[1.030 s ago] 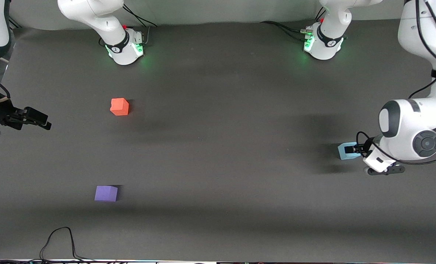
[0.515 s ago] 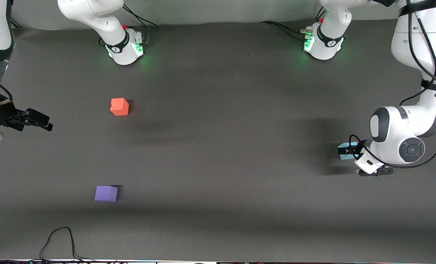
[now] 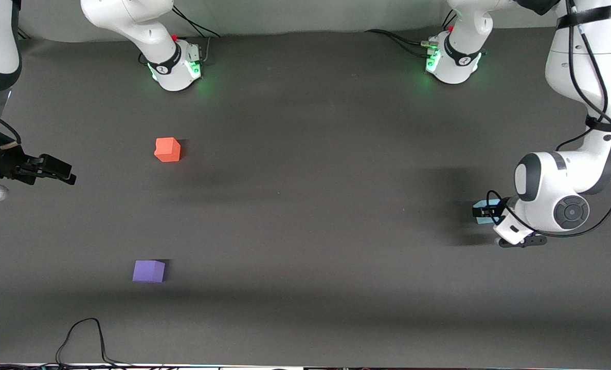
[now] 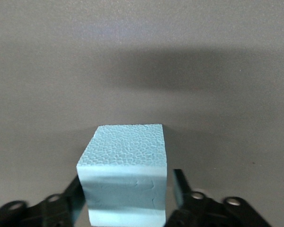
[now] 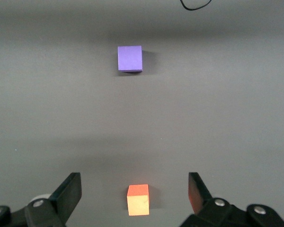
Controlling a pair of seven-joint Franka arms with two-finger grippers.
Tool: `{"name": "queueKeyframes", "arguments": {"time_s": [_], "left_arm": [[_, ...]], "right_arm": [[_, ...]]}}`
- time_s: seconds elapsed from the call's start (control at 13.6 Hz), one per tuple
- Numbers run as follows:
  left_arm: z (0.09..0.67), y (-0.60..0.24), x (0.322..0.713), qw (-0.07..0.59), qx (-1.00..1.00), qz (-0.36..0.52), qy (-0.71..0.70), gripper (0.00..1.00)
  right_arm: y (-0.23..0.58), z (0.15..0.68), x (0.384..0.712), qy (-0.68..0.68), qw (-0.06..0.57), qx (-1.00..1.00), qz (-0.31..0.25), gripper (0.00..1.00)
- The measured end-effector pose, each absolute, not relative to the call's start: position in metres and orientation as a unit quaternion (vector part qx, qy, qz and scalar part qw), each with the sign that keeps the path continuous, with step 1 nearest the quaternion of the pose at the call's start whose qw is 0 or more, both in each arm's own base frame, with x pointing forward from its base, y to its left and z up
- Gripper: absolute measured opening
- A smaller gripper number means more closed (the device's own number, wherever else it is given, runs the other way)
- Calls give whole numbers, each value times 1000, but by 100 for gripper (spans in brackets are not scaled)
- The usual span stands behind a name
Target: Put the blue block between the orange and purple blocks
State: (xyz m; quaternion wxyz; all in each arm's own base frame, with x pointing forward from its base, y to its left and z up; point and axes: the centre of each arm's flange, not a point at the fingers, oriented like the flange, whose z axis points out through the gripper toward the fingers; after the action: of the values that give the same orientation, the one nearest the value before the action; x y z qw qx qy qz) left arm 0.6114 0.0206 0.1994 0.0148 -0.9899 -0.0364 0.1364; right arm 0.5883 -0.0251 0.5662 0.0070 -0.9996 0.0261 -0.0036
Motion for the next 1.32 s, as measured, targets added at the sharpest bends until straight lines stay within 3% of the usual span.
{"name": "queueKeyframes", "arguments": {"time_s": [0.07,0.29,0.44,0.66,0.96,1.32], "left_arm": [[200,21,612,15,-990,136,-36,60],[211,20,617,15,-991,130,-36,52],[253,19,621,15,-989,141,-36,52],[377,20,612,17,-989,140,-35,52],[521,24,556,16,-991,131,-34,52],[565,-26,531,15,-992,120,-26,51]], "right_arm": [[-25,564,590,26,6,-1000,-3,100],[-24,560,593,26,5,-1000,-5,100],[-24,558,594,26,4,-1000,-4,100],[-24,556,595,26,3,-1000,-2,100],[-24,556,596,26,3,-1000,-3,100],[-24,556,596,26,3,-1000,-3,100]]}}
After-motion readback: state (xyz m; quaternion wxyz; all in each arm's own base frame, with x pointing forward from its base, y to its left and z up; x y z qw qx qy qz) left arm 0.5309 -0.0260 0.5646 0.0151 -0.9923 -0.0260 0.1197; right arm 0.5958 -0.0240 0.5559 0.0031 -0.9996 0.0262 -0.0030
